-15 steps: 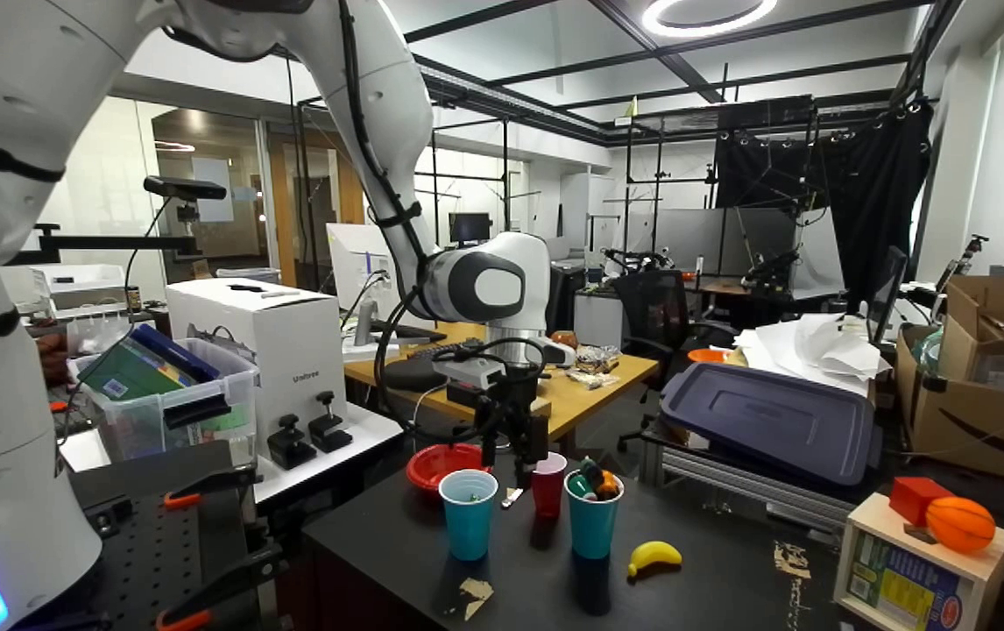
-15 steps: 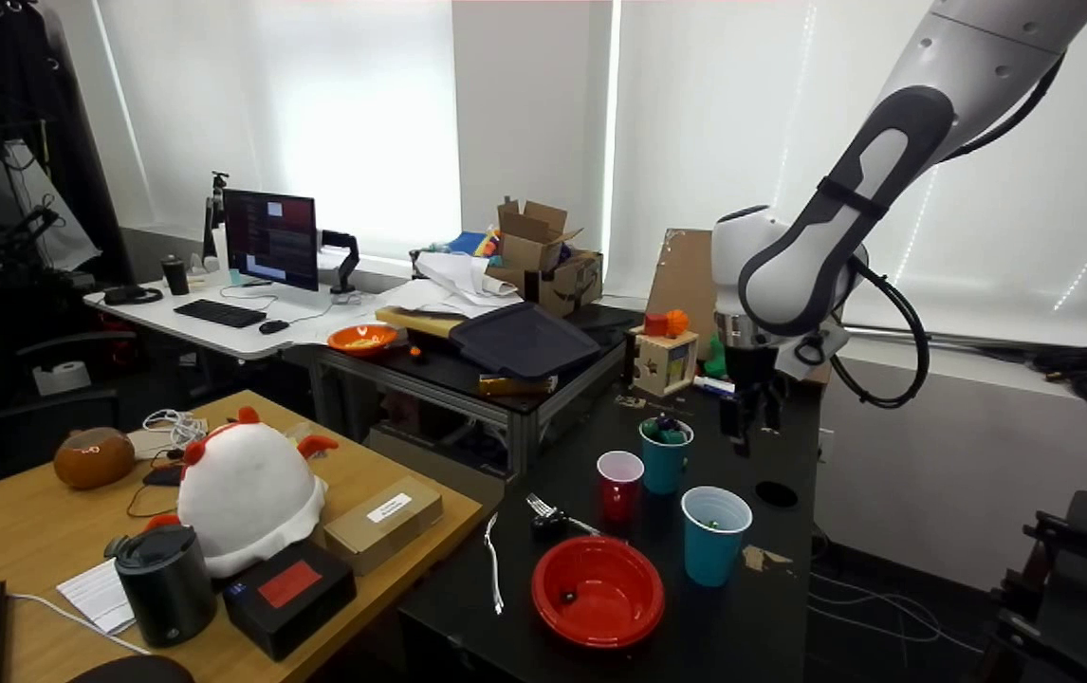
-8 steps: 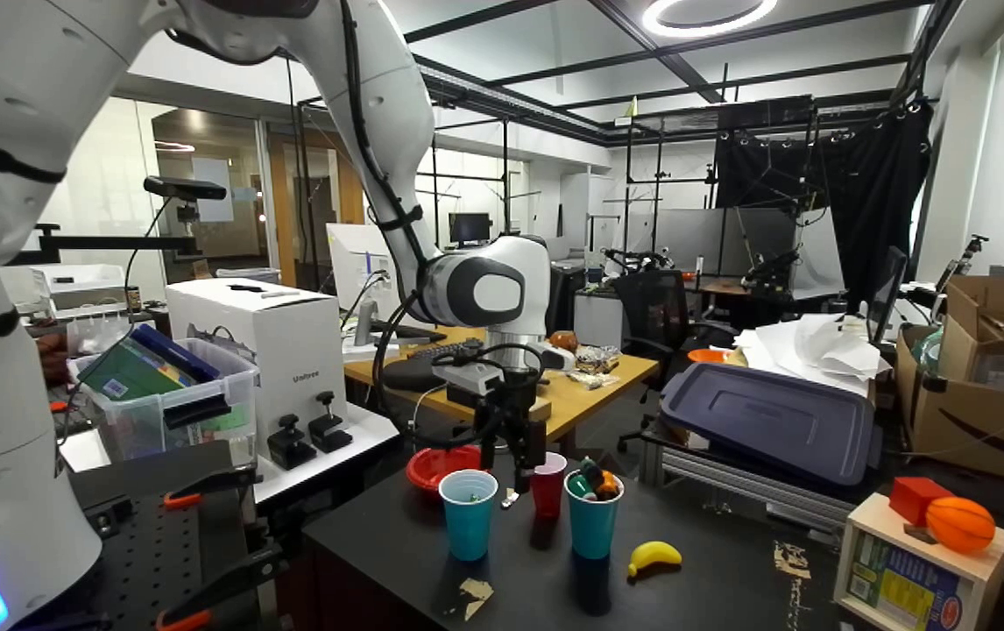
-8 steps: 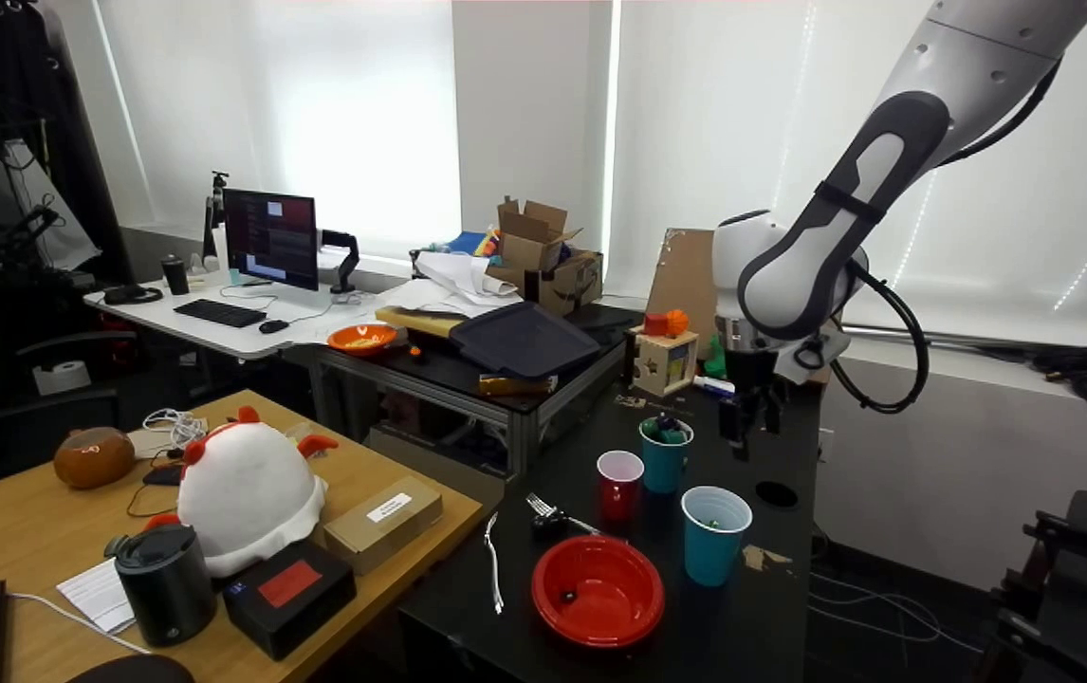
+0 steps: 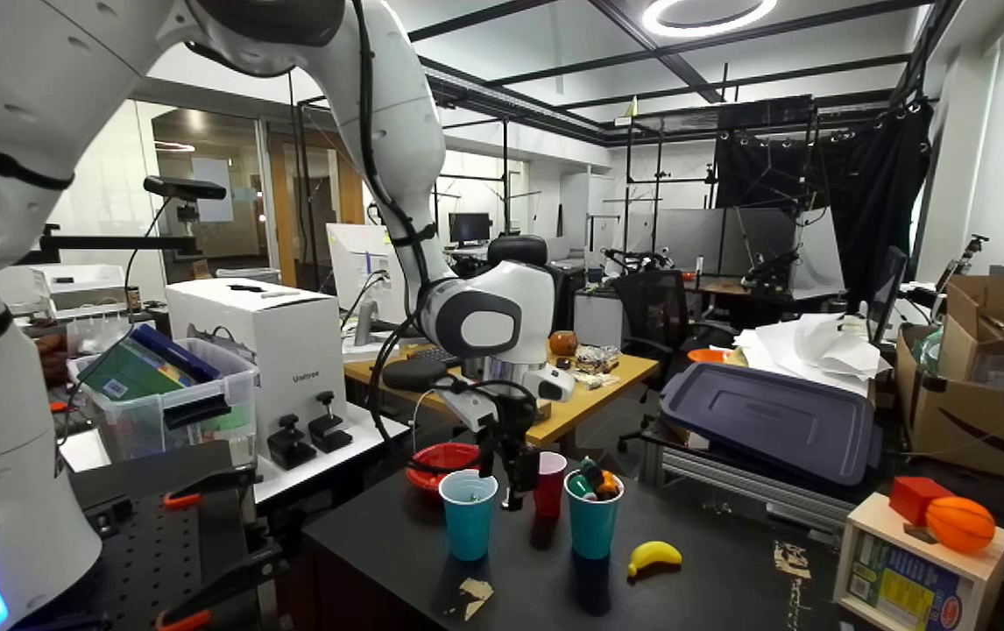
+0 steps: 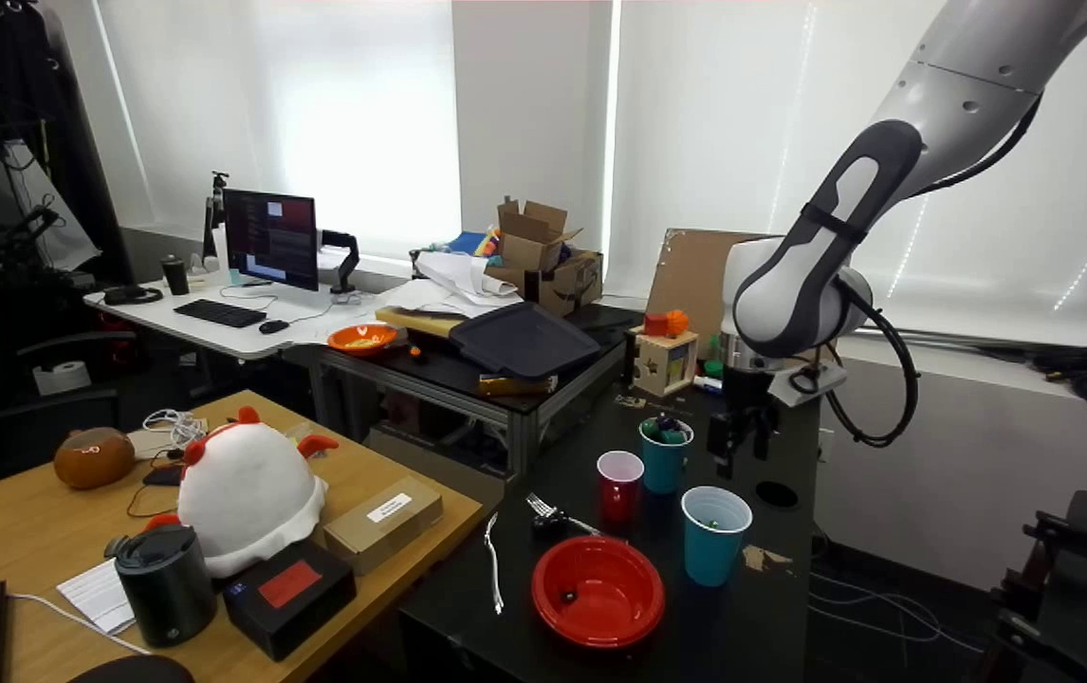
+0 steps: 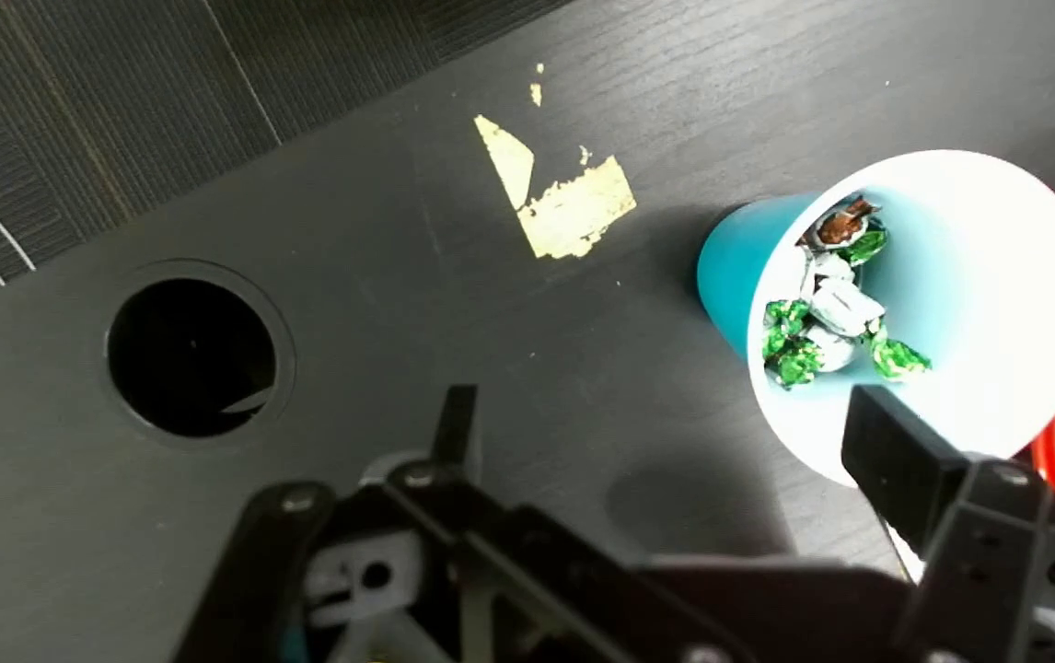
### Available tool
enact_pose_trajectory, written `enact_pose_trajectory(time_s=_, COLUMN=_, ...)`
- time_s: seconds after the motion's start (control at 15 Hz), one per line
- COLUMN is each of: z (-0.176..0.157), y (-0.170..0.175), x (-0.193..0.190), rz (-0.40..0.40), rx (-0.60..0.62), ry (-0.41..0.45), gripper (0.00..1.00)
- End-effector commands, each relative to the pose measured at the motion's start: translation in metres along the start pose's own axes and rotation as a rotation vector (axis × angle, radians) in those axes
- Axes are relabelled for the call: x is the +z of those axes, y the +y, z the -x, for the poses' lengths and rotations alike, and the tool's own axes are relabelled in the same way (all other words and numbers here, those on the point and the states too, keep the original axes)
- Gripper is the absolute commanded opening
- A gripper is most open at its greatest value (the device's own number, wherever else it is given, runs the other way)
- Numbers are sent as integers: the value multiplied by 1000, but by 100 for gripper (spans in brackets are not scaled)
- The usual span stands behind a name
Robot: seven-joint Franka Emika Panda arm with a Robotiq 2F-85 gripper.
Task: Pick up the blue cup and pour it's contents in the bowl
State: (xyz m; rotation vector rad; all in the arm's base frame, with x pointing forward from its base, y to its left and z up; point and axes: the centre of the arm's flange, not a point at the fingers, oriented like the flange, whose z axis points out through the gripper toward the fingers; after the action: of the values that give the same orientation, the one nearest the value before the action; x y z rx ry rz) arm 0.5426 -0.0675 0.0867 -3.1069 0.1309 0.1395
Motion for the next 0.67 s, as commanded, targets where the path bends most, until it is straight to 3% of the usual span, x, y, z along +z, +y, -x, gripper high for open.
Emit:
enact_pose_trajectory(time_s=0.0, z=-2, y=12, x=15, rz=-45, rx=18, ry=25, gripper=100)
enact_pose_trajectory(time_s=0.4, z=3, y=-3, x=56, rz=-168, rx=-5, ry=-10, gripper=100)
enact_pose_trajectory(time_s=0.6, z=3, y=-8, x=65, rz=-177, rx=-12, ry=0, gripper=100)
